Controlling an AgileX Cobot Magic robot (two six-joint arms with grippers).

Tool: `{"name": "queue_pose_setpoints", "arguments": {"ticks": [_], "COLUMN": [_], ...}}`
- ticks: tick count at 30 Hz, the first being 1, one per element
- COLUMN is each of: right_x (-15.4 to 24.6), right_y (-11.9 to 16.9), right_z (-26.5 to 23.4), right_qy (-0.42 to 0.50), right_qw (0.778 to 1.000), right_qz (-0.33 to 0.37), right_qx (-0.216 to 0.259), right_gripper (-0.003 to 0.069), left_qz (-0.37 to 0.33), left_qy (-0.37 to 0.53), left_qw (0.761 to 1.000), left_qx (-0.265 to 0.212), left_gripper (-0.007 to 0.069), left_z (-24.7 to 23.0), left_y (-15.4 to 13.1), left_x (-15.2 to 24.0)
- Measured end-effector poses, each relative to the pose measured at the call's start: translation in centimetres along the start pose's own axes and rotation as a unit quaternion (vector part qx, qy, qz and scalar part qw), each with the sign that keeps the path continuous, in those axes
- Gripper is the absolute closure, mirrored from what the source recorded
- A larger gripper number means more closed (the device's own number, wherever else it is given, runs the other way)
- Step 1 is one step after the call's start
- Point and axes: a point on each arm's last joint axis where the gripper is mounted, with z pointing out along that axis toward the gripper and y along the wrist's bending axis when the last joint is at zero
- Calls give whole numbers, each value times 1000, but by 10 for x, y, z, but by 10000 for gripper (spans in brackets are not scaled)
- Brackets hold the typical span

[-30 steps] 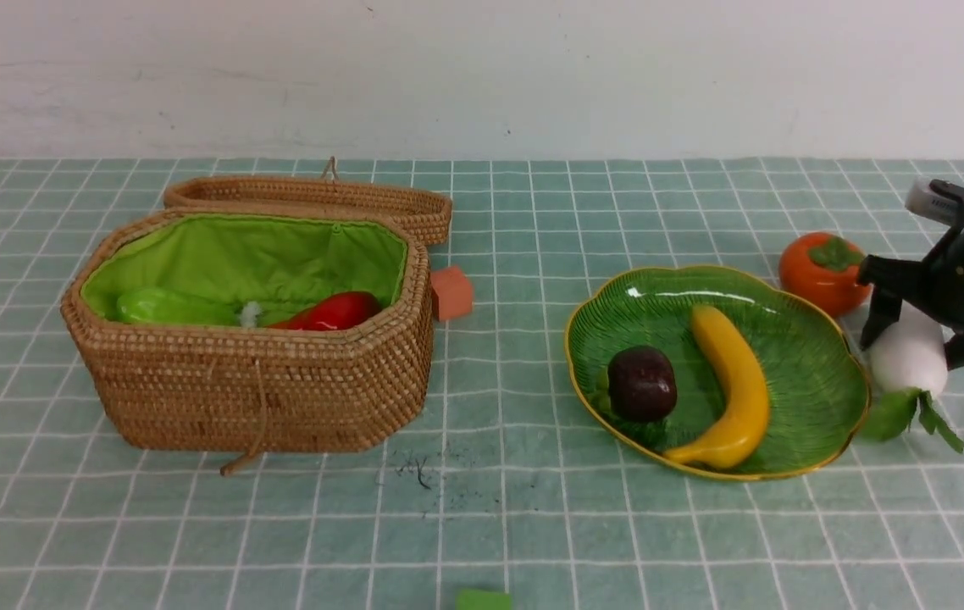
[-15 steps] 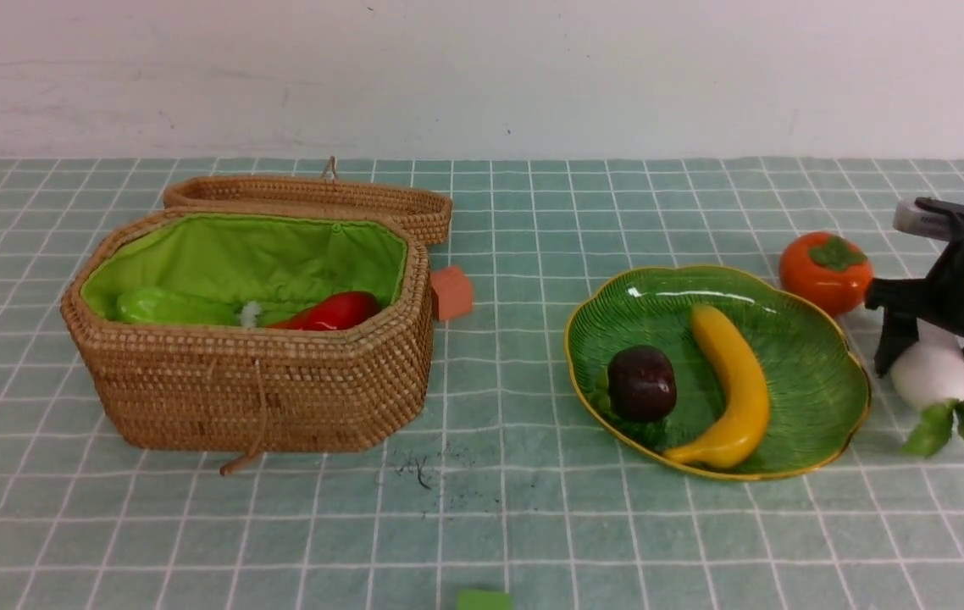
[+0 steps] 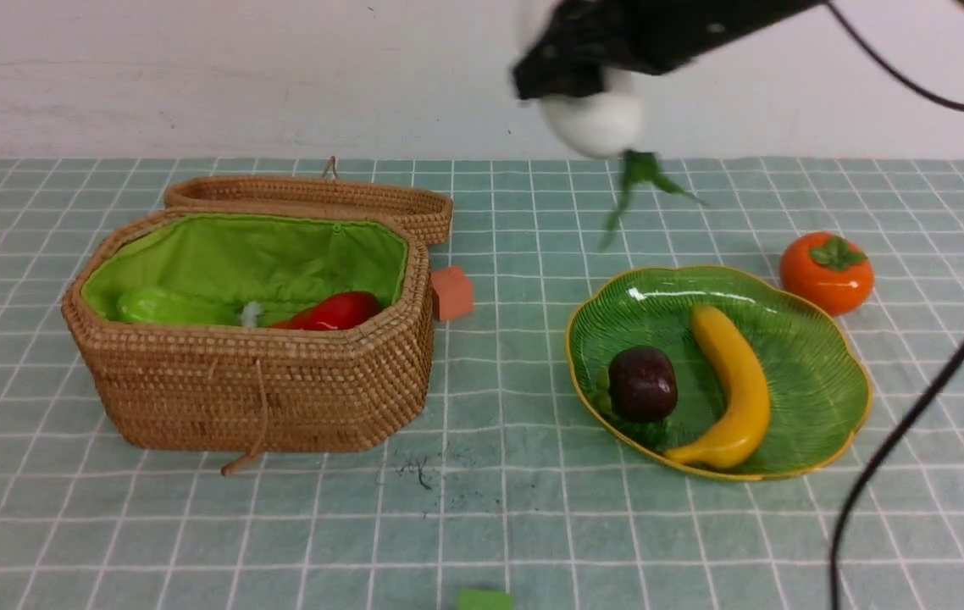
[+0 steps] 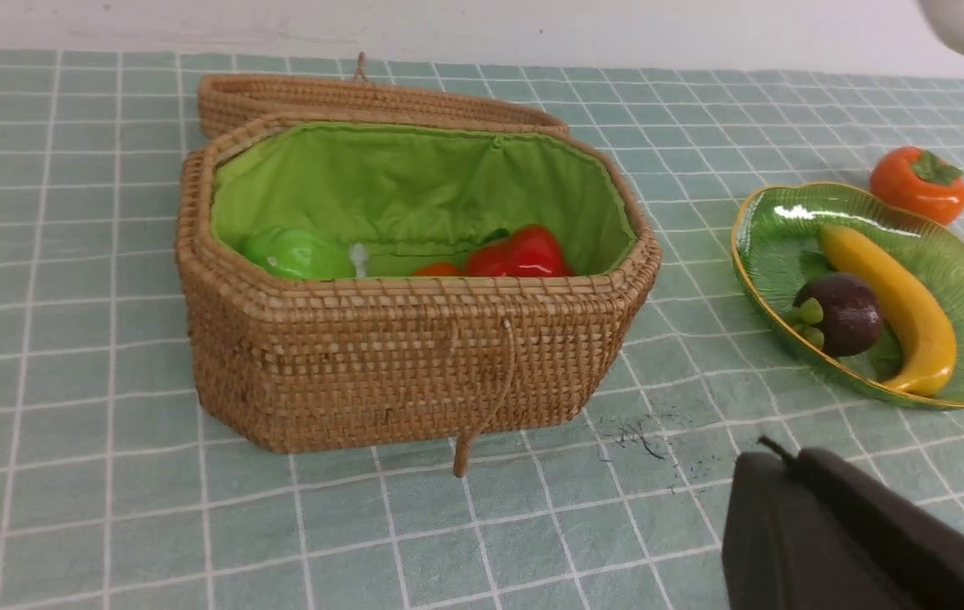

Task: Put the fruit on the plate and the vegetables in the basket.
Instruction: Take a daikon with your right arm and place it on the basket on the left.

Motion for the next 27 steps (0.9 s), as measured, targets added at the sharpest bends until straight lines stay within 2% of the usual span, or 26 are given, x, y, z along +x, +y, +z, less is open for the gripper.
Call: {"name": "queue_pose_setpoints", "arguments": {"ticks": [1, 2, 3, 6, 11, 18, 21, 24, 27], "right_x": [-1, -3, -3, 15, 44, 59, 62, 57, 38], "right_y": [7, 36, 38, 76, 104, 110, 108, 104, 95], "right_z": [6, 35, 38, 95, 147, 170, 170, 157, 124], "right_qy": [-11, -56, -61, -109, -106, -97, -75, -36, -3], "right_qw": [1000, 997, 997, 991, 990, 991, 993, 993, 993], "right_qz": [-10, -44, -47, -73, -92, -87, -83, -81, -81], "right_qx": [-4, -14, -14, -10, -25, -34, -48, -73, -88], "right_gripper": [129, 129, 129, 129, 129, 128, 99, 39, 38], "left_qz": [-1, -1, -1, -1, -4, -6, -2, 4, 4], "left_qy": [0, 0, 0, 0, 3, 12, 15, 20, 19], "left_qw": [1000, 1000, 1000, 1000, 1000, 1000, 1000, 1000, 1000], "left_qx": [0, 0, 0, 0, 2, 4, 8, 15, 23], "left_gripper": [635, 635, 635, 635, 634, 634, 634, 634, 634], "left_z": [0, 0, 0, 0, 0, 0, 0, 0, 0], "left_y": [0, 0, 0, 0, 0, -1, -1, -3, -4], "left_x": [0, 0, 0, 0, 1, 2, 3, 4, 3]}}
